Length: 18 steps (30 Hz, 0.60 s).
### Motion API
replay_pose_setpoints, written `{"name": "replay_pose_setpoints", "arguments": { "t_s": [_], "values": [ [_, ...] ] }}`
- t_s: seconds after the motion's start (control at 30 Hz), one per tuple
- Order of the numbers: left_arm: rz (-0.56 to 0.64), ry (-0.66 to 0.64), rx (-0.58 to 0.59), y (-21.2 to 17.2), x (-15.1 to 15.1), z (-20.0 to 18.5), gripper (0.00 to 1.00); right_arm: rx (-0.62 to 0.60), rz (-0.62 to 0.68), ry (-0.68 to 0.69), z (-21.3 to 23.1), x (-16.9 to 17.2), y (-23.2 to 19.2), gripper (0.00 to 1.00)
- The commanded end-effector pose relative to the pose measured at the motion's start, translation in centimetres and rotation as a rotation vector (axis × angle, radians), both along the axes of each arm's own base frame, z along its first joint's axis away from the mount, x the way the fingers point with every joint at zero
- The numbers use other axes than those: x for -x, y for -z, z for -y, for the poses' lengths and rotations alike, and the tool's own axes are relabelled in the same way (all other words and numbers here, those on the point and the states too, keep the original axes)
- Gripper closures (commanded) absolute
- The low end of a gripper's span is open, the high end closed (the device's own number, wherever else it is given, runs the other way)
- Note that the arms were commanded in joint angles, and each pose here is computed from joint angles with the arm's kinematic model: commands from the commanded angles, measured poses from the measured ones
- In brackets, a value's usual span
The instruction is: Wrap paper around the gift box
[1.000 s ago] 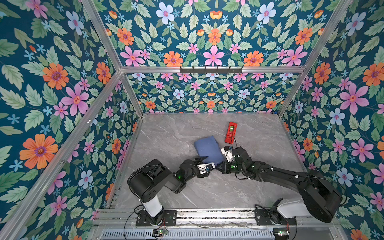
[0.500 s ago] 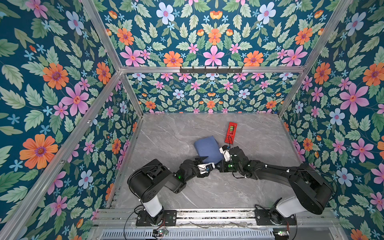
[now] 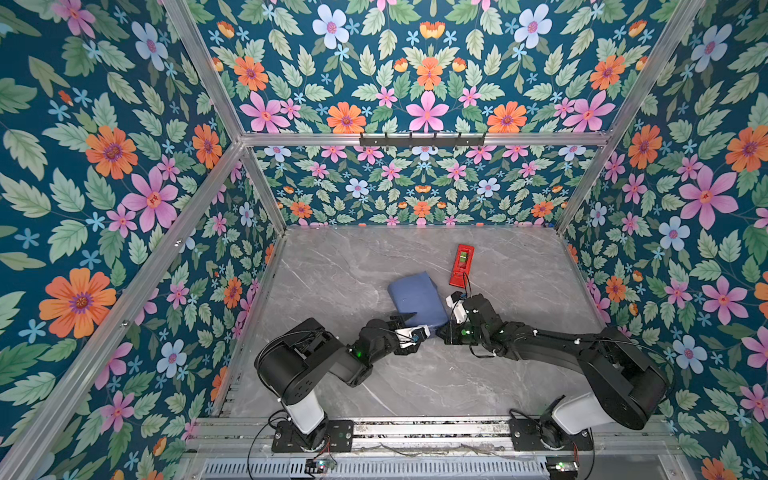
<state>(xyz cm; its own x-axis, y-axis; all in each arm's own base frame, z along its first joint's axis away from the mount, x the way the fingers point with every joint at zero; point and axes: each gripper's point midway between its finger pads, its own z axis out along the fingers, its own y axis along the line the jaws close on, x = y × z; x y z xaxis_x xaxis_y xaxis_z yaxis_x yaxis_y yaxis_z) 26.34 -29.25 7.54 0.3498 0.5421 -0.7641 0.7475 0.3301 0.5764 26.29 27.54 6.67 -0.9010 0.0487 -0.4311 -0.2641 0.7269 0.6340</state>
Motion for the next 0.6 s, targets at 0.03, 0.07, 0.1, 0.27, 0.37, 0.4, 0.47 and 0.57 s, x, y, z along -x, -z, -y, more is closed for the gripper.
{"name": "replay_pose_setpoints", "arguments": {
  "t_s": [0.03, 0.07, 0.1, 0.27, 0.37, 0.4, 0.47, 0.57],
  "values": [
    [-0.042, 0.011, -0.007, 0.7, 0.3, 0.1, 0.27, 0.02, 0.011, -0.008, 0.6, 0.3, 0.2, 0.96],
    [-0.043, 0.012, -0.002, 0.6, 0.3, 0.1, 0.27, 0.028, 0.009, -0.009, 0.8, 0.5, 0.3, 0.96],
    [-0.043, 0.012, 0.004, 0.4, 0.3, 0.2, 0.27, 0.033, 0.005, -0.008, 1.1, 0.7, 0.3, 0.96],
    [-0.062, 0.036, 0.055, -0.7, 0.6, 0.9, 0.25, 0.051, -0.005, -0.023, 2.9, 2.0, -0.1, 0.95],
    [-0.071, 0.06, 0.099, -1.8, 1.0, 1.6, 0.21, 0.047, 0.027, -0.034, 3.8, 2.3, -1.7, 0.94],
    [-0.076, 0.068, 0.115, -2.3, 1.1, 1.8, 0.19, 0.047, 0.042, -0.031, 4.1, 2.3, -2.3, 0.93],
    [-0.093, 0.083, 0.156, -3.3, 1.6, 2.0, 0.12, 0.036, 0.068, -0.005, 4.8, 1.7, -3.8, 0.9],
    [-0.106, 0.07, 0.23, -5.0, 2.0, 1.5, 0.03, -0.017, 0.07, 0.068, 5.8, 0.3, -5.4, 0.77]
  ]
}}
